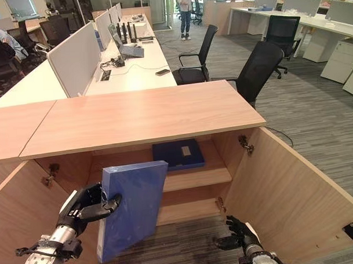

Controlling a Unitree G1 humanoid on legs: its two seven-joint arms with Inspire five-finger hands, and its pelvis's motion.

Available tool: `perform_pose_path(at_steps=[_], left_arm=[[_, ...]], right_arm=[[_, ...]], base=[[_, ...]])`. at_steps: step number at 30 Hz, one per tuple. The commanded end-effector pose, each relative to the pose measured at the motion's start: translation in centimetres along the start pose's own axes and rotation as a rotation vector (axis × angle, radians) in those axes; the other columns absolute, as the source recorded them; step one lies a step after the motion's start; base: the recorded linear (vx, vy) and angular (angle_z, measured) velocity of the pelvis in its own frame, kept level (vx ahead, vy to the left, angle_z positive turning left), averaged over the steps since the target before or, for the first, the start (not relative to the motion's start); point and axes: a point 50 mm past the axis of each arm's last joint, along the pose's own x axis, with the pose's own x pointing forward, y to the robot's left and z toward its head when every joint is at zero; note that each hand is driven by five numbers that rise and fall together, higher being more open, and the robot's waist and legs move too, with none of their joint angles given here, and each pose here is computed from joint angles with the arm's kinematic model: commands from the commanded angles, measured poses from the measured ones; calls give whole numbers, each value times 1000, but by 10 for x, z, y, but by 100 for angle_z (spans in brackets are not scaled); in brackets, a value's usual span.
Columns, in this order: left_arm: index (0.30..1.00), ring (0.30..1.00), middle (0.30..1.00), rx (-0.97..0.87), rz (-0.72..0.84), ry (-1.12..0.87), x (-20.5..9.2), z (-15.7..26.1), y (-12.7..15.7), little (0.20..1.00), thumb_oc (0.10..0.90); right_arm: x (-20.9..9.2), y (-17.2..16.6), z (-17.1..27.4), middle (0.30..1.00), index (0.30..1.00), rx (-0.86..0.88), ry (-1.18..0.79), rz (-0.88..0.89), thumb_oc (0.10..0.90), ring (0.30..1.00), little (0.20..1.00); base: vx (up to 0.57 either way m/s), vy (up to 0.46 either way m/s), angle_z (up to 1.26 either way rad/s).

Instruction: Put the empty folder in the office cabinet

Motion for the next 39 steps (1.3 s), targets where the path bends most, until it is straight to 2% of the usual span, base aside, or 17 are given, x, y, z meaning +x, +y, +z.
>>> perform_pose_path(at_steps=[1,5,11,25,31,34,35,36,39], left_arm=[[300,300,300,25,-62,-390,26,75,-6,300,400],[300,300,300,-110,-206,-358,38,70,-27,300,400],[300,300,300,-191,-359,-294,49,64,-43,300,400],[300,300,300,-221,-490,-298,57,70,-61,300,400],[300,300,300,-409,-832,-223,60,80,-109,300,400],[300,300,300,-438,-1038,-118,56,78,-136,300,400],[300,300,300,-438,-1038,-118,56,78,-136,300,400],[300,300,300,-436,-1163,-44,51,76,-149,300,400],[300,300,300,-440,-1291,48,45,71,-163,300,400]], right_arm=[[15,2,76,900,900,80,-306,91,800,900,900],[19,33,91,900,900,231,-348,271,800,900,900],[20,61,116,900,900,384,-408,458,800,900,900],[20,63,160,900,900,471,-568,486,800,900,900],[21,85,172,900,900,407,-543,629,800,900,900],[20,101,178,900,900,376,-524,733,800,900,900],[20,101,178,900,900,376,-524,733,800,900,900],[20,108,181,900,900,351,-511,787,800,900,900],[18,120,183,900,900,312,-488,885,800,900,900]], base=[[0,0,0],[0,0,0],[-1,0,-1],[0,0,0],[0,0,1],[0,0,0],[0,0,0],[0,0,0],[0,0,0]])
